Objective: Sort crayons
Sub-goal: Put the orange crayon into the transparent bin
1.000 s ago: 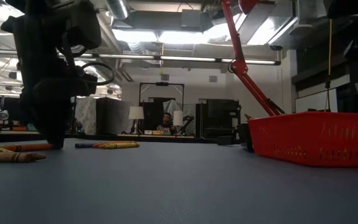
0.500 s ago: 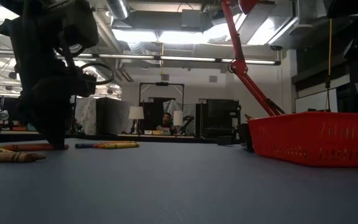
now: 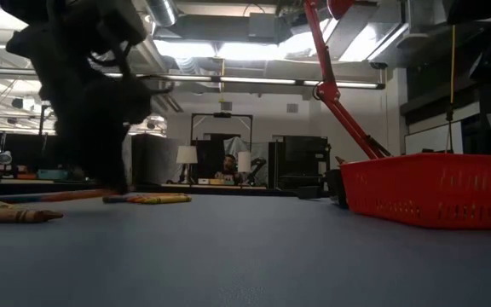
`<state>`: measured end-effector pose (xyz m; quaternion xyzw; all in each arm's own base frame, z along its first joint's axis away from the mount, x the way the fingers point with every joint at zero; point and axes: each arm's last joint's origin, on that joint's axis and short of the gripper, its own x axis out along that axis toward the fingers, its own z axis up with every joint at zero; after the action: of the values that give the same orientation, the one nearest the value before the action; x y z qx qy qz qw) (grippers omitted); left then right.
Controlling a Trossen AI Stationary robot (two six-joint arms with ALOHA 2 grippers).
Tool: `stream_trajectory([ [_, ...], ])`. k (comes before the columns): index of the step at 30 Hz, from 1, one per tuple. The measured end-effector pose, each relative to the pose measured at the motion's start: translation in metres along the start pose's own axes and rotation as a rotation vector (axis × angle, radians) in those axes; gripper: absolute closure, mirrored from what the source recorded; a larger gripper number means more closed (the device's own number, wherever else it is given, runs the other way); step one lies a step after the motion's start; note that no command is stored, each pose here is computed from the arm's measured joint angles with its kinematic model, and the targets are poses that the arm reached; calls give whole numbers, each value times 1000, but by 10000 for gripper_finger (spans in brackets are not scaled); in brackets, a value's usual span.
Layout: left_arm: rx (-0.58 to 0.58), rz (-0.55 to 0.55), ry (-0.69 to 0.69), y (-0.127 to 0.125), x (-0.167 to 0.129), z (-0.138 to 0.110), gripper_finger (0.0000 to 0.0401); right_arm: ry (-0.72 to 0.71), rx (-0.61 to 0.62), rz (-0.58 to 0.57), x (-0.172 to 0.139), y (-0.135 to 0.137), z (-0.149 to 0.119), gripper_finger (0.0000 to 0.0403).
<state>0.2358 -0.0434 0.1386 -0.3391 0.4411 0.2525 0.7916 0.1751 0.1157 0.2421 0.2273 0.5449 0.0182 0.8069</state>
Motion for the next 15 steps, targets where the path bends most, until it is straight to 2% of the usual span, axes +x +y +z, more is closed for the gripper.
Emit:
stream_trajectory([
  [7, 43, -235, -151, -23, -4, 14, 395, -216, 1, -60, -1, 3, 10, 255],
  [15, 145, -554, -449, -53, -24, 36, 395, -494, -85, -51, -7, 15, 27, 255],
])
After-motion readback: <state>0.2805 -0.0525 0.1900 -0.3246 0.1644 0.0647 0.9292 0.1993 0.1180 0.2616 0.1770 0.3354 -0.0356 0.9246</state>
